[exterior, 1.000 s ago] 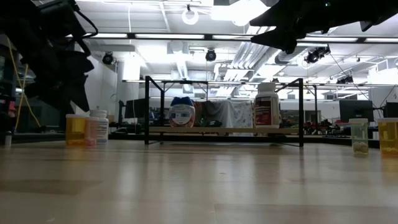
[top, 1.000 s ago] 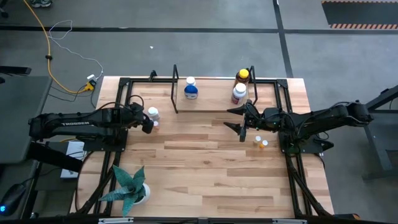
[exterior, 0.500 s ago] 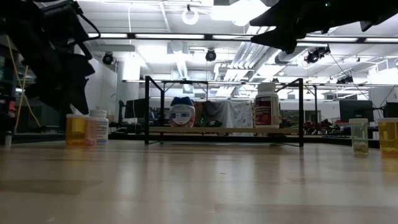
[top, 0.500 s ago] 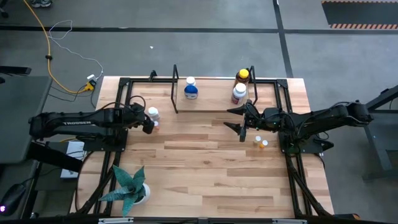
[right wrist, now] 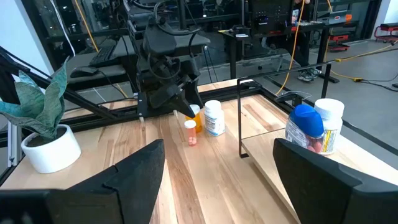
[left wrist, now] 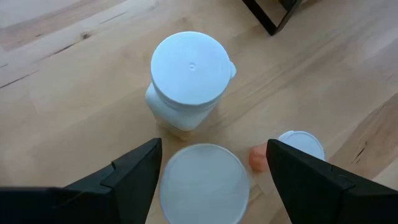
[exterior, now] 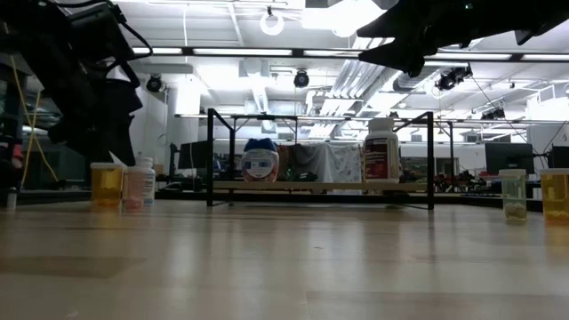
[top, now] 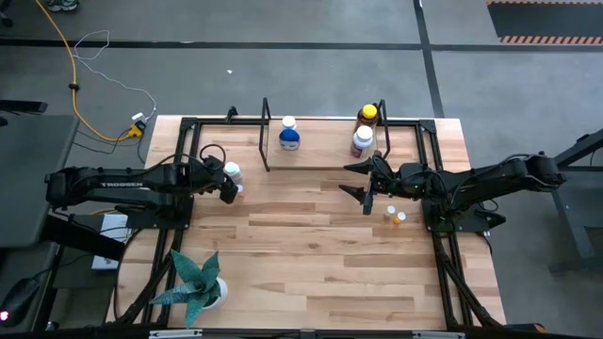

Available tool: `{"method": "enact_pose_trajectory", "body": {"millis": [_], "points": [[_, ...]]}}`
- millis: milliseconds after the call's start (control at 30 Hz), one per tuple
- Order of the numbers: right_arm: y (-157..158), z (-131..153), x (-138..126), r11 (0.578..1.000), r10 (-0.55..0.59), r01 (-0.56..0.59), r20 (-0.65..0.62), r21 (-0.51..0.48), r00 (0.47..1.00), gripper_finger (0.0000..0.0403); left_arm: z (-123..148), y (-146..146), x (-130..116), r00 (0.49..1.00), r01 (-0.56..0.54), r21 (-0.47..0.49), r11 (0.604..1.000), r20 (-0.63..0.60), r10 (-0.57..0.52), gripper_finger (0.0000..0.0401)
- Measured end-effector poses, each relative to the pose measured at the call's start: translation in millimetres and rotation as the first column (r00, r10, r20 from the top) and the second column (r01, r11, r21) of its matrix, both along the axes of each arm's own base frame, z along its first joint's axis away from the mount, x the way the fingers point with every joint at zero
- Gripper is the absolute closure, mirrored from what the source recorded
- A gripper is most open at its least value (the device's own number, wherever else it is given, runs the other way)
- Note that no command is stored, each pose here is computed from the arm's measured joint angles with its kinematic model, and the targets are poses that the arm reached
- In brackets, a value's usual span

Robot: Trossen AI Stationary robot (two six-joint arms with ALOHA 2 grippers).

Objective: Pick and place medicine bottles onto shelf by color
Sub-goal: Put the large orange pill bottle on the shelf

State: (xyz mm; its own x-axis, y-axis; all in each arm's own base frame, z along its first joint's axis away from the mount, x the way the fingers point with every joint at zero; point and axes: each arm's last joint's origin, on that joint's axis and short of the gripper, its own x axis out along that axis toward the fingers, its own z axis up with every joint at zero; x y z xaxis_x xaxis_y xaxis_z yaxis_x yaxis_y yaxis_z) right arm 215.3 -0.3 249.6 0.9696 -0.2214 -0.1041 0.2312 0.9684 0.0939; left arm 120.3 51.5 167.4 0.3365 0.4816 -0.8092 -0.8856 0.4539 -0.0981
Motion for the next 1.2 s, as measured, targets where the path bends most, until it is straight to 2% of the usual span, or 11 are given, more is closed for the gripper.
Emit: {"method": "enact_pose_trajectory", "body": {"millis": [233,467,1000,1200], "points": [[0.0,0.0,0.0,1.0,0.0,0.0,0.0,0.0,1.0,0.0112,-0.3,-0.1,-0.7,1.0,-0.003,0.003,1.0,-0.009,0.003,0.0121],[0.0,0.0,0.0,1.0,0.0,0.0,0.0,0.0,1.0,0.0112,-3.4,-1.9,-6.4,0.997,-0.011,-0.018,1.0,-0.075,0.01,0.0121],[0.0,0.0,0.0,1.0,0.0,0.0,0.0,0.0,1.0,0.0112,-3.3,-1.9,-6.3,0.997,-0.006,-0.017,1.0,-0.075,0.005,0.0121],[0.0,0.0,0.0,1.0,0.0,0.0,0.0,0.0,1.0,0.0112,-3.5,-2.3,-6.1,0.998,0.0,-0.033,0.999,-0.069,-0.003,0.0134]]}}
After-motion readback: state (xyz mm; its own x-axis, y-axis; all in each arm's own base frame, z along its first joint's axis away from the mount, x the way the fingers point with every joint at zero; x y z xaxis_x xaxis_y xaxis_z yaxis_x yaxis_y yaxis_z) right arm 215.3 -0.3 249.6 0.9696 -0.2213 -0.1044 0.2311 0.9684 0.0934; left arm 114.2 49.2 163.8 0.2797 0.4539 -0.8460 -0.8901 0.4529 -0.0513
